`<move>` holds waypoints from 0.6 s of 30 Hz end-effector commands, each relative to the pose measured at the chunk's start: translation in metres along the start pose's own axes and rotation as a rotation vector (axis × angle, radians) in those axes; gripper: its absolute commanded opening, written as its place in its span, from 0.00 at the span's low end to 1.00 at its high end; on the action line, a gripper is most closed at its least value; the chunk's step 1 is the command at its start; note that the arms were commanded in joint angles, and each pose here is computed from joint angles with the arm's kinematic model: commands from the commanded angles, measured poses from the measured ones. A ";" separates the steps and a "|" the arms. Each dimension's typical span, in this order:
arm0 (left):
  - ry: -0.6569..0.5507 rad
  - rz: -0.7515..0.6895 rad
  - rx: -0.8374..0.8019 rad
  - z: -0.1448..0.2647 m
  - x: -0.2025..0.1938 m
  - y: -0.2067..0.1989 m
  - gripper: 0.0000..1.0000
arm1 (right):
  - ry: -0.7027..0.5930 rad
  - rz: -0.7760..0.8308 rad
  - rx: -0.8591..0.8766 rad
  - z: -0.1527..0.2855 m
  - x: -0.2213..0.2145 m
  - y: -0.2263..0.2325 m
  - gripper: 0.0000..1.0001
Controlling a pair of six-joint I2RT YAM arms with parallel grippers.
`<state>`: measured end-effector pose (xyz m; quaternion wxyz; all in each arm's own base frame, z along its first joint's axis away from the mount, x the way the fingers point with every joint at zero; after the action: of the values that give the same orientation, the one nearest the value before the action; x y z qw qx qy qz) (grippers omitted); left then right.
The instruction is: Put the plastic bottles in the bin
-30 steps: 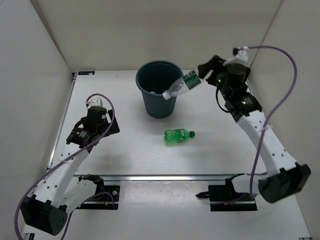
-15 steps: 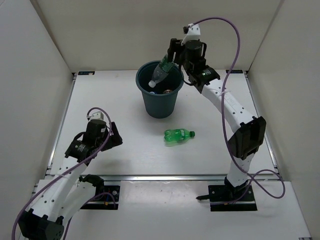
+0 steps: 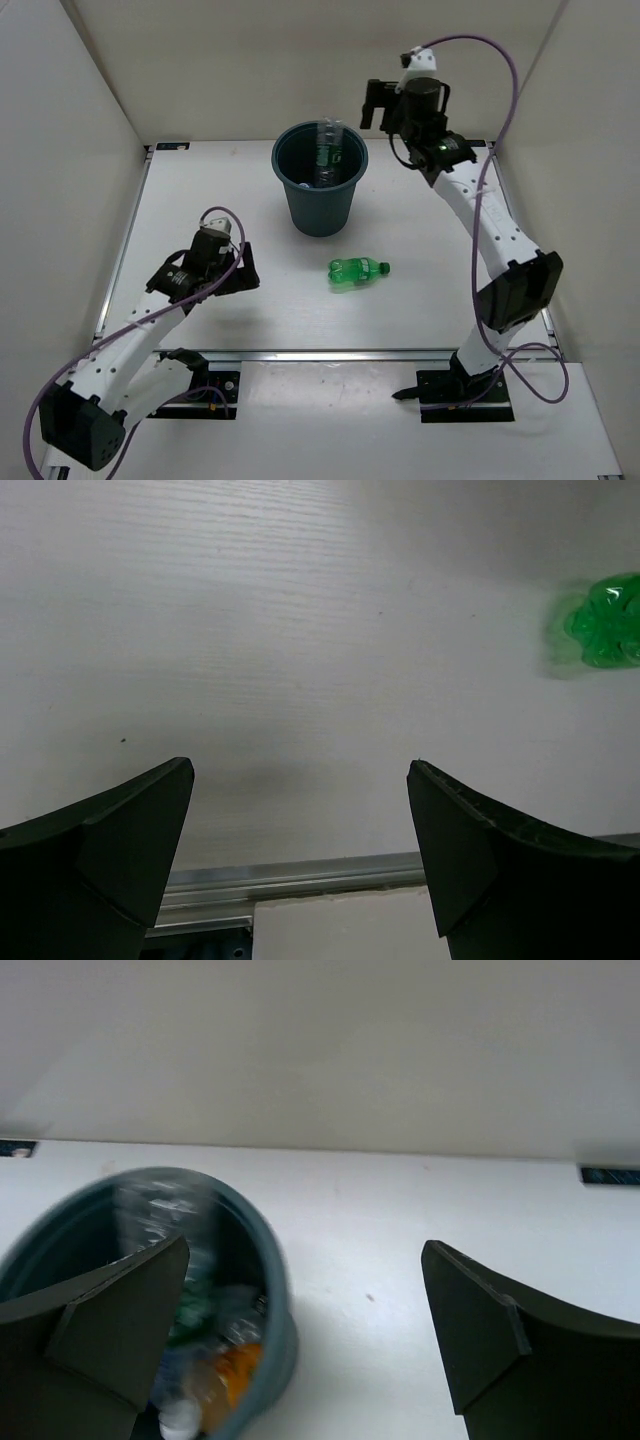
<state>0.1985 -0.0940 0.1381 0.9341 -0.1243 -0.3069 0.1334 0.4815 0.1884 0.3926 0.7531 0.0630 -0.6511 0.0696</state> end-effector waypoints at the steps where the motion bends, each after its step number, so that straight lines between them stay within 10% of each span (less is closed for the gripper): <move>1: -0.044 -0.083 -0.092 0.008 0.024 -0.031 0.99 | 0.084 -0.049 -0.080 0.039 -0.006 -0.046 0.99; 11: 0.003 -0.467 -0.160 -0.001 0.056 -0.112 0.99 | 0.436 -0.243 -0.288 0.141 -0.164 -0.158 0.99; 18: 0.135 -0.849 -0.373 -0.019 0.010 -0.196 0.99 | 0.575 -0.364 -0.376 0.210 -0.243 -0.190 1.00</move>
<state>0.2632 -0.2450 0.1903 0.9159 -0.1335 -0.3066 -0.2220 0.2933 -0.0469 0.1776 0.9081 -0.0154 -0.3818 -0.1715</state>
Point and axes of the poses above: each gripper's point midway between its finger pads, its own z axis back along the fingers, its own y axis along the line the jaws close on, x = y × z, the point moved 2 cm from there along z, back along the fingers, and after that the axes turned 7 degrees about z, right-handed, at the moved point
